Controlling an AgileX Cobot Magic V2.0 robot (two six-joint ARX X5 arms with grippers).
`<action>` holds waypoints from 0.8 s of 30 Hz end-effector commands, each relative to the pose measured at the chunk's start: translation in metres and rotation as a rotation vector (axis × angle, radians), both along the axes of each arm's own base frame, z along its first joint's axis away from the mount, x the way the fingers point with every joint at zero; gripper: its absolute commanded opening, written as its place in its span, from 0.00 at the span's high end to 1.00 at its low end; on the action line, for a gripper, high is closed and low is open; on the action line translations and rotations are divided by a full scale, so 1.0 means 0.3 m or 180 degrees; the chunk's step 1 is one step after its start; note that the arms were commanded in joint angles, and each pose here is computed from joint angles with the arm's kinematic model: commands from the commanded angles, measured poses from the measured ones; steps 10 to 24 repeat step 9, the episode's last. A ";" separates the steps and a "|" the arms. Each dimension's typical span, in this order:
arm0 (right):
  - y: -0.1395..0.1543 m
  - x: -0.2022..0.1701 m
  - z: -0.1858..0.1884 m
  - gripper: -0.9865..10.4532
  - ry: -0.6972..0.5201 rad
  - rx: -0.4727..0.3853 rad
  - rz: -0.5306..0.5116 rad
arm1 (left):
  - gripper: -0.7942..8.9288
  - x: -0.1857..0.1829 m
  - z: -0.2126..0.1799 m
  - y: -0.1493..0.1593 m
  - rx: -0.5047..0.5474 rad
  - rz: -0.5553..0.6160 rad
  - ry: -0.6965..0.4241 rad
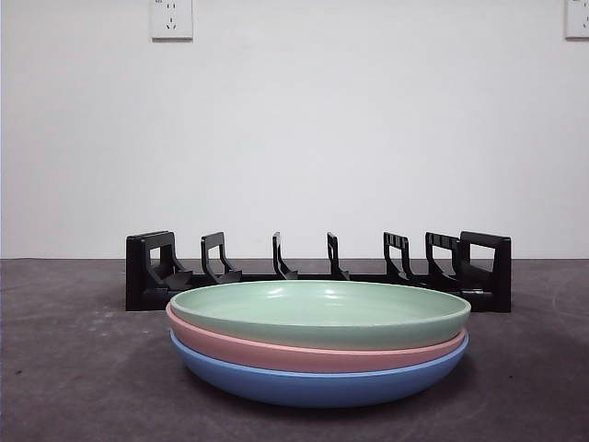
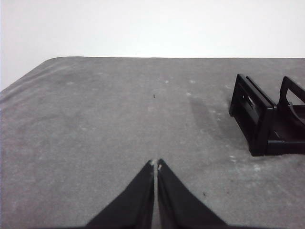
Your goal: Place the plate
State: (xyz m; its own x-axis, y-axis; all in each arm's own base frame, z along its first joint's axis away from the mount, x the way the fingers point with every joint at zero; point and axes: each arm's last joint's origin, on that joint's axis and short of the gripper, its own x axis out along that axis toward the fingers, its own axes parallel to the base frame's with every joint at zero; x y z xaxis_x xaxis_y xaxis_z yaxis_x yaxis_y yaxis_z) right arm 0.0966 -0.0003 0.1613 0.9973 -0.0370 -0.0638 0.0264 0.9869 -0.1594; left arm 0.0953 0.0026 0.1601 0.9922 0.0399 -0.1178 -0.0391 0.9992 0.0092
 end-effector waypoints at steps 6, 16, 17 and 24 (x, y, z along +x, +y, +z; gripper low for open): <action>0.003 0.001 -0.001 0.90 -0.0027 0.0061 0.0024 | 0.91 0.003 -0.017 0.000 -0.0015 -0.0007 0.0018; 0.003 0.002 0.007 0.90 -0.0099 0.0061 0.0014 | 0.91 0.003 -0.017 0.000 -0.0016 -0.0008 0.0019; 0.003 0.002 0.007 0.90 -0.0099 0.0061 0.0014 | 0.91 0.003 -0.017 0.000 -0.0016 -0.0008 0.0019; 0.003 0.002 0.007 0.90 -0.0099 0.0061 0.0014 | 0.91 0.003 -0.017 0.000 -0.0016 -0.0008 0.0019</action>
